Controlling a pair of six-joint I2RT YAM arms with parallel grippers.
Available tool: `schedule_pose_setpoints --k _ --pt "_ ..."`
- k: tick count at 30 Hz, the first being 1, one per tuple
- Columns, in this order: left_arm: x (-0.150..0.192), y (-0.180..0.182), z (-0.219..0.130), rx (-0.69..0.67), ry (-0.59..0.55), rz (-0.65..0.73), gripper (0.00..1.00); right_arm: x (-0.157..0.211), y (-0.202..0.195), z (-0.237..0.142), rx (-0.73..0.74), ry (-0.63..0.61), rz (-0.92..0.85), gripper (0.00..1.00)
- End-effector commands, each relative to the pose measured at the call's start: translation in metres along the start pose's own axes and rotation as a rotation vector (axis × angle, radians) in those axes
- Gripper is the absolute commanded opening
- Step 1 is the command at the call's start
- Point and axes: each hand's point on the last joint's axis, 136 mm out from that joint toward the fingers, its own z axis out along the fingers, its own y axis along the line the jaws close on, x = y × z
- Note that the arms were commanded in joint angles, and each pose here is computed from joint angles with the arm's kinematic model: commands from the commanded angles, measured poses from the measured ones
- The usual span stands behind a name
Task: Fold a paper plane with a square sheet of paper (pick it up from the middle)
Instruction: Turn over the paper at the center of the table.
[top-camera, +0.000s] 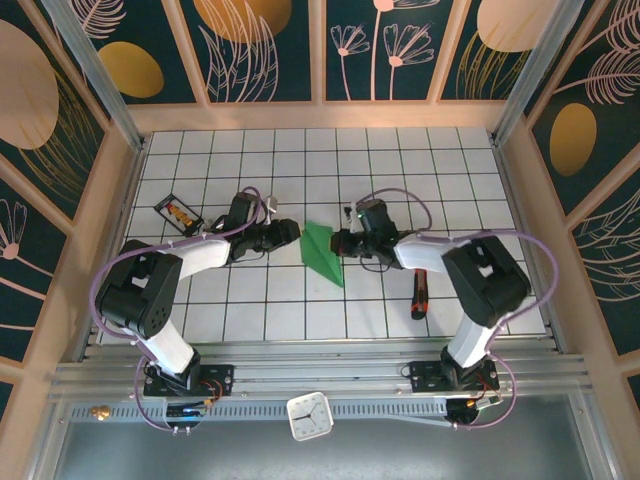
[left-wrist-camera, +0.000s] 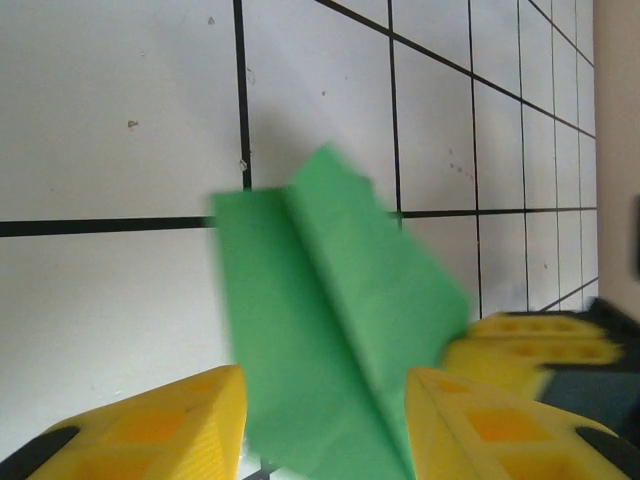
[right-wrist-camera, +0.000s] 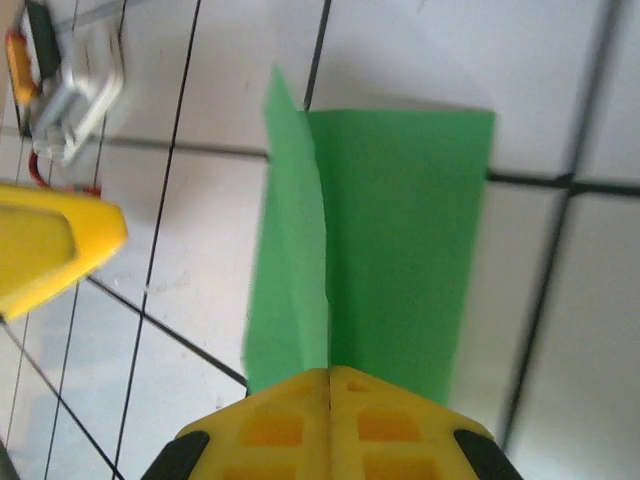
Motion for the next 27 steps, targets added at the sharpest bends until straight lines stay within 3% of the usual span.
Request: schedule_pose_setpoints --k 1,7,13,19,27 --pt "-0.015 -0.014 -0.013 0.032 -0.054 0.02 0.49 -0.041 -0.009 -0.049 0.194 -0.127 -0.095 0.0" --pt "-0.032 -0.015 -0.031 0.028 -0.143 0.025 0.59 -0.059 -0.023 -0.097 0.578 -0.219 -0.234 0.0" --pt "-0.04 0.002 -0.042 -0.011 -0.189 -0.05 0.62 -0.027 -0.022 -0.061 0.772 -0.158 -0.332 0.0" --pt "-0.035 0.018 -0.045 -0.057 -0.191 -0.068 0.62 0.007 -0.012 -0.01 0.789 -0.097 -0.347 0.0" --pt "-0.033 0.026 -0.049 -0.095 -0.199 -0.025 0.64 0.032 0.024 0.033 0.638 -0.048 -0.317 0.02"
